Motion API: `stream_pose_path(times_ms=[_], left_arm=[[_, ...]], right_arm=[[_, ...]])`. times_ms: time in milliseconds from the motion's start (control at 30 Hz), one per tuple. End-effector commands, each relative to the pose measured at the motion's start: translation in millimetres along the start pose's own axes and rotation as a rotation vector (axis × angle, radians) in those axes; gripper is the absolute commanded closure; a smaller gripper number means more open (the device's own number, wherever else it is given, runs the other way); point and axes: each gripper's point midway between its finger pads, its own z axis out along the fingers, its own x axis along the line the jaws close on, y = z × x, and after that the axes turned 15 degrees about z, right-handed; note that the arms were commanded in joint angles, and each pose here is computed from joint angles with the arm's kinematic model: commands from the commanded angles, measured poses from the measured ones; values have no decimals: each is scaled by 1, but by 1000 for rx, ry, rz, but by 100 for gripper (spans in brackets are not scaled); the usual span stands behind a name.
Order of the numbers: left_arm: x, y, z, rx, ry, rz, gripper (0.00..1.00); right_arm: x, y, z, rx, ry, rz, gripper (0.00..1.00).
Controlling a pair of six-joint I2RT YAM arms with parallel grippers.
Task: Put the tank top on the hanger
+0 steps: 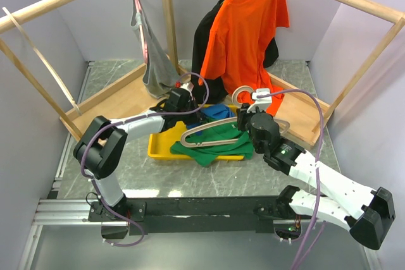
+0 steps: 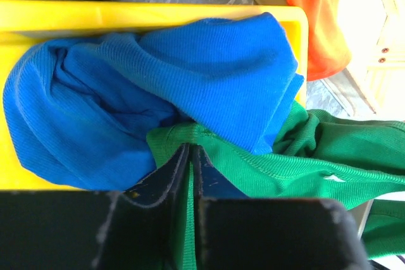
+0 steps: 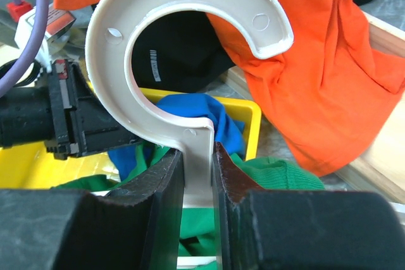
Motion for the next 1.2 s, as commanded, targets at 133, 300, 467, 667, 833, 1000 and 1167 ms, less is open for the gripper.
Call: stream_pose_path(times_ms=[133, 300, 467, 667, 833, 1000, 1167], left_arm=[[-7, 0, 1, -1, -36, 43, 90], [-12, -5, 2, 24, -37, 64, 59], [-13, -11, 6, 37, -17, 72, 55], [-5, -17, 10, 40, 22, 65, 71], [-1, -7, -5, 1, 69, 75, 93], [5, 7, -26, -69, 123, 78, 99], [11, 12, -40, -116, 157, 66, 99]], right_arm=[[7, 28, -1, -74, -11, 35, 100], [8, 29, -1, -74, -11, 34, 100], [8, 29, 0, -73, -12, 35, 100], [8, 30, 0, -74, -13, 33, 100], [1, 37, 1, -107, -69, 45, 100], [-24, 44, 1, -158, -229, 61, 100], [-39, 54, -2, -213, -332, 72, 100]])
